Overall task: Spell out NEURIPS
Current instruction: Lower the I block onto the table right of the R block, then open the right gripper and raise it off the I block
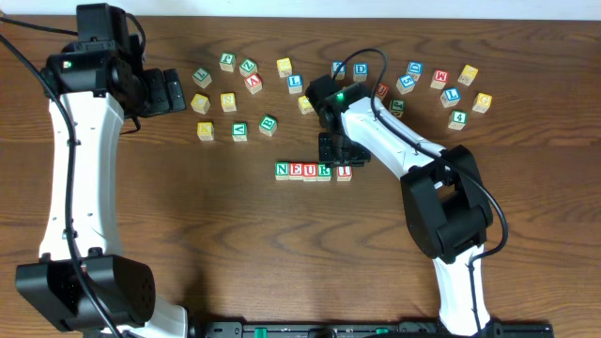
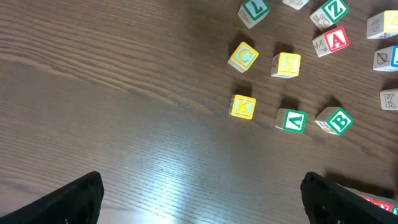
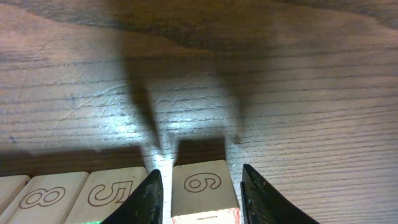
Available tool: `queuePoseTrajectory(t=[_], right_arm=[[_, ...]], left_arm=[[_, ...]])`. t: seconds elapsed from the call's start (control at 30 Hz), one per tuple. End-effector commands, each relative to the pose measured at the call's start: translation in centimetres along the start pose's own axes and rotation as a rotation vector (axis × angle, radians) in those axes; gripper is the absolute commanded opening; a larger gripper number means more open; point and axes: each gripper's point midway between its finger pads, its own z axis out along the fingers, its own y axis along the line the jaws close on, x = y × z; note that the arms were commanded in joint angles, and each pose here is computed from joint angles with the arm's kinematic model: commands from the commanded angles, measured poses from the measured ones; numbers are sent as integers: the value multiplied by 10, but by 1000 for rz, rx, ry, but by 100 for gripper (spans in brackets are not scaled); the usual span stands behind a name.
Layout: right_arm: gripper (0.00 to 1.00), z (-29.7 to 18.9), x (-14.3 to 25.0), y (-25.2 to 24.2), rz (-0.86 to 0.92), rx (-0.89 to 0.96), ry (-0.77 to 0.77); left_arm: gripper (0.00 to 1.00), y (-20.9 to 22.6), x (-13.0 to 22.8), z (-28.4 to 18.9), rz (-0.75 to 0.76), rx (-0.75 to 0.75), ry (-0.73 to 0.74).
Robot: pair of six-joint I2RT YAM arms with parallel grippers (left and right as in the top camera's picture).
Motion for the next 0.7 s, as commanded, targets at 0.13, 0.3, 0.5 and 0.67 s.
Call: queuePoseTrajectory(t=[0.13, 0.3, 0.5, 0.67], right_arm=[[31, 1, 4, 2, 20, -11, 16], [29, -4, 2, 0, 24, -11, 15], [29, -24, -15, -6, 35, -40, -33], [33, -45, -25, -13, 57, -67, -82]], left_arm=[[100, 4, -3, -7, 9, -11, -18], [100, 4, -3, -7, 9, -11, -18], [100, 4, -3, -7, 9, -11, -18], [100, 4, -3, -7, 9, -11, -18]])
